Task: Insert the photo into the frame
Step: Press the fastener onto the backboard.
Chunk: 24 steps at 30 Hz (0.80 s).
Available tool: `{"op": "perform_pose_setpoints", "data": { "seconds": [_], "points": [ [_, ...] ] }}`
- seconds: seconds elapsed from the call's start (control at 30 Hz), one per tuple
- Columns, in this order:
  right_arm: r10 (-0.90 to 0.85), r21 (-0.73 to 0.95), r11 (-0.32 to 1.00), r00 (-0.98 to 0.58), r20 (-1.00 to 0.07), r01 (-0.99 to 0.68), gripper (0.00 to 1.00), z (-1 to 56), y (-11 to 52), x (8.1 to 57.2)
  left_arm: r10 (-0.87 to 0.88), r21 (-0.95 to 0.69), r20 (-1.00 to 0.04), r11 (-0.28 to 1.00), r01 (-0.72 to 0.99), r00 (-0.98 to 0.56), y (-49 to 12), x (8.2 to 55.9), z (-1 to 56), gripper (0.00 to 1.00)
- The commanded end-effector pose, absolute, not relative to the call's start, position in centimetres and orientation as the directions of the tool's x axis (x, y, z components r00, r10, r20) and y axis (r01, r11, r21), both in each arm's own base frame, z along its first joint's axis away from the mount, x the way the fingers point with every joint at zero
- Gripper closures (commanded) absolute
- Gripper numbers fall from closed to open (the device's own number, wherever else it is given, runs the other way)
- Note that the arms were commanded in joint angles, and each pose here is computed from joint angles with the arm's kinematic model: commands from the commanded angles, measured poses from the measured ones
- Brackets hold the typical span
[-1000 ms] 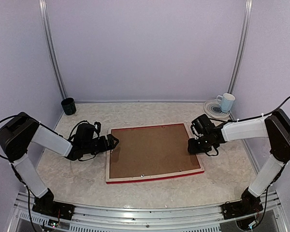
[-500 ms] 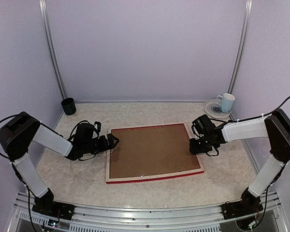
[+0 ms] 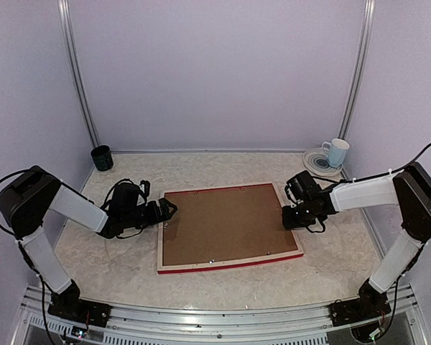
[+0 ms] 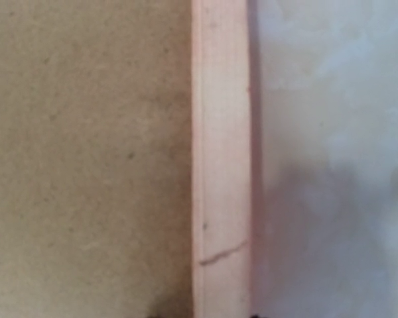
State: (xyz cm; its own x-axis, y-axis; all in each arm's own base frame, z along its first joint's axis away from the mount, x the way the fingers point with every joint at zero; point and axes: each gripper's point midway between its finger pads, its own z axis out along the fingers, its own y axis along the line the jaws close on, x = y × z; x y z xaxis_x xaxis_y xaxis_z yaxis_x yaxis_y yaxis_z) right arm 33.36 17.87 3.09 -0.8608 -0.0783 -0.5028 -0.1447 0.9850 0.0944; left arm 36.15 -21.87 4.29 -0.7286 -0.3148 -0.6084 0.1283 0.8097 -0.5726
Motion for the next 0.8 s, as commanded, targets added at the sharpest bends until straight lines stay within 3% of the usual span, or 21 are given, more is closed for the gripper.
{"op": "perform_pose_setpoints", "data": {
  "seconds": [0.0,0.2,0.4,0.77],
  "points": [
    [-0.093,0.096,0.983,-0.879,-0.468,-0.155,0.69,1.6,17.5,32.5,-0.279,-0.531,-0.479,0.847,0.021,-0.832,-20.4,33.2,-0.8,0.01],
    [-0.100,0.098,0.982,-0.884,-0.457,-0.162,0.70,1.1,17.4,32.3,-0.282,-0.534,-0.476,0.845,0.019,-0.833,-20.3,33.2,-0.8,0.01],
    [-0.105,0.127,0.976,-0.890,-0.443,-0.179,0.58,1.4,18.0,32.2,-0.284,-0.536,-0.475,0.844,0.018,-0.833,-20.3,33.2,-0.7,0.01],
    [-0.148,0.106,0.971,-0.885,-0.442,-0.216,0.60,2.6,17.8,32.0,-0.286,-0.540,-0.471,0.842,0.016,-0.835,-20.3,33.2,-0.8,0.01]
  ]
}}
